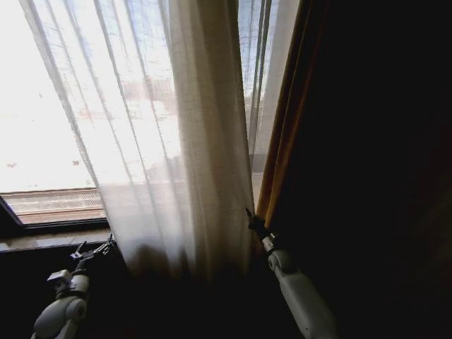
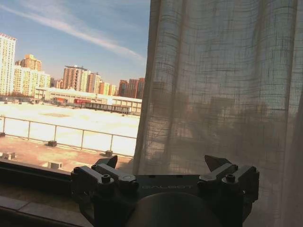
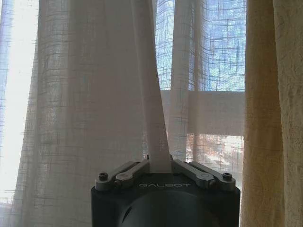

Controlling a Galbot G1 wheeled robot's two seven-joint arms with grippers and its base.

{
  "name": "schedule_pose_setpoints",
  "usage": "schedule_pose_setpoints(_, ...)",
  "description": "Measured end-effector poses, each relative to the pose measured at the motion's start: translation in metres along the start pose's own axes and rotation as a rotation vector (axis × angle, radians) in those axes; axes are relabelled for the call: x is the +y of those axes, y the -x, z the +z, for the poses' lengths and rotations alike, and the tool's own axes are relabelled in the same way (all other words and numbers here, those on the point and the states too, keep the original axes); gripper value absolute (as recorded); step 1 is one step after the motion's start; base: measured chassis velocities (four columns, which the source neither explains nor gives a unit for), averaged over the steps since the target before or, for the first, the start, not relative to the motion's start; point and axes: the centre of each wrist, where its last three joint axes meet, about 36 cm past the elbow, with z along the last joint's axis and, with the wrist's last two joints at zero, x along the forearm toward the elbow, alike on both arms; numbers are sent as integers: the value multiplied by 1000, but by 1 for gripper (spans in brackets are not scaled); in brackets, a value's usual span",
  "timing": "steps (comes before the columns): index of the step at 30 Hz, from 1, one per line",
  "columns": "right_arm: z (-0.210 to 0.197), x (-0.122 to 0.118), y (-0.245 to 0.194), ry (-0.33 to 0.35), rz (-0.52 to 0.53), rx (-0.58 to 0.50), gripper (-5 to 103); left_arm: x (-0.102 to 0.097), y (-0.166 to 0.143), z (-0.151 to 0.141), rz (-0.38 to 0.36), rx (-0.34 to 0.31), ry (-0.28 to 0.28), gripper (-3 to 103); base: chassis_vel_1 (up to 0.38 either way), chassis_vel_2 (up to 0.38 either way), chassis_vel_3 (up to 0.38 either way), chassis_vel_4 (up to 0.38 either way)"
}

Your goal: Open the curtains by pulling them apart, changing their state from closed to fully open.

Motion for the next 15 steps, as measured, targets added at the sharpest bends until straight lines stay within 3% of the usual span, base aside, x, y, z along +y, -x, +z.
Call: schedule_pose_setpoints(15, 0, 1, 0, 12, -2, -4, 0, 0, 0, 0, 0, 0, 0, 100, -83, 89, 79, -85)
